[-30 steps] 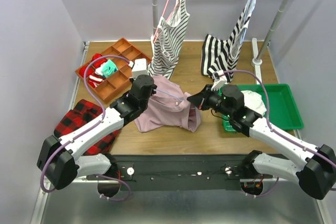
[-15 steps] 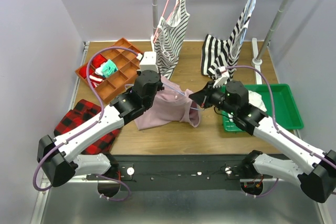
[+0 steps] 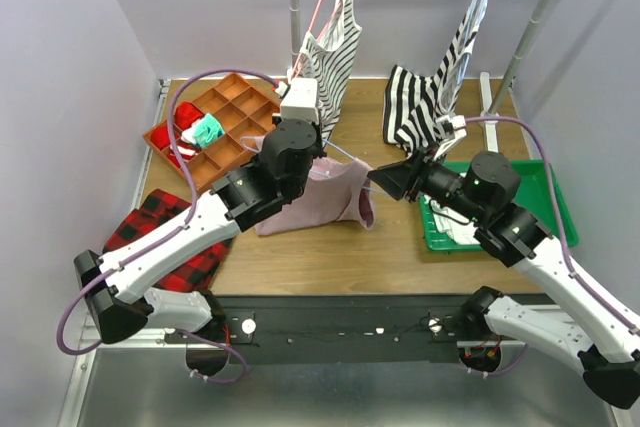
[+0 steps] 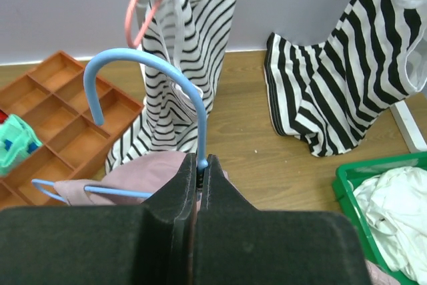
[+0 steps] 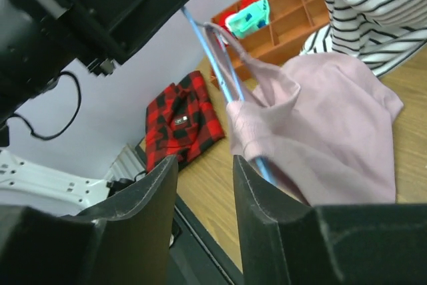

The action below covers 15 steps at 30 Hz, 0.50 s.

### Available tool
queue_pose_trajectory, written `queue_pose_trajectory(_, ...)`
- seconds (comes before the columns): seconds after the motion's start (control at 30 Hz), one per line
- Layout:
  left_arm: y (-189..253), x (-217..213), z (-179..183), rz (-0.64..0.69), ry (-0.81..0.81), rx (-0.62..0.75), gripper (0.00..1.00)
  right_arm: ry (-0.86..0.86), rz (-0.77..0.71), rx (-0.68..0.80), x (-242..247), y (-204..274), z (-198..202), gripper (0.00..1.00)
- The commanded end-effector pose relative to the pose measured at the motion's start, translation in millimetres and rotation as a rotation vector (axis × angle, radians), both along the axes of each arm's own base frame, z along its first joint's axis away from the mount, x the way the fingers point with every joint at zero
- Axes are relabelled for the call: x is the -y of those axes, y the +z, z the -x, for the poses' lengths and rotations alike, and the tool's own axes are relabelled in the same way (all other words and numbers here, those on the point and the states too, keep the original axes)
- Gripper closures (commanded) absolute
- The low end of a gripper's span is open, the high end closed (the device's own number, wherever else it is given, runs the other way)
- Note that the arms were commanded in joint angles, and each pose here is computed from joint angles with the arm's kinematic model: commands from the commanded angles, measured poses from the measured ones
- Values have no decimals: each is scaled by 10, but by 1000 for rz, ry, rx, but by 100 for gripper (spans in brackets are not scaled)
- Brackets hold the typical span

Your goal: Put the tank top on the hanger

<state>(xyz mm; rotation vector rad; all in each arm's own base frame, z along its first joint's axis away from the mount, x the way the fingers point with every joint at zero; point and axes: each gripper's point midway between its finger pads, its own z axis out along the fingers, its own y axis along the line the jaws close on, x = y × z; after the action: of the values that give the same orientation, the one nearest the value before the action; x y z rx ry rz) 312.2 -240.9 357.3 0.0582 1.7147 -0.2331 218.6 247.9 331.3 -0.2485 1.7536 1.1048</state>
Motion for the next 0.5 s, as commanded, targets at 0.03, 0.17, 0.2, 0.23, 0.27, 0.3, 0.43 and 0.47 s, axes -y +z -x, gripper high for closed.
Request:
queue_pose_trajectory(0.03, 685, -111, 32, -45, 42, 104, 100, -37, 16, 62, 216, 376, 145, 48)
queue_pose_trajectory(0.17, 1282, -50, 153, -75, -17, 166, 100, -196, 23, 124, 522, 689, 64, 47)
queue_pose_trajectory(0.2, 1310, -56, 180, -164, -29, 162, 100, -237, 28, 132, 582, 743, 19, 47)
queue_pose_trajectory(0.23, 1314, 28, 150, -227, -15, 159, 100, -274, 9, 162, 654, 926, 4, 48)
queue_pose_trajectory(0.27, 1618, 36, 262, -202, -19, 203, 100, -288, 8, 181, 680, 1005, -7, 47)
queue_pose_trajectory(0.3, 1695, 45, 307, -246, -10, 216, 100, -294, -4, 201, 686, 1097, -15, 48)
queue_pose_trajectory(0.43, 2102, 178, 461, -366, 12, 304, 100, -314, -17, 258, 678, 1464, -94, 47)
queue_pose_trajectory(0.47, 2248, 134, 535, -349, 28, 325, 100, -308, -35, 287, 688, 1629, -61, 47)
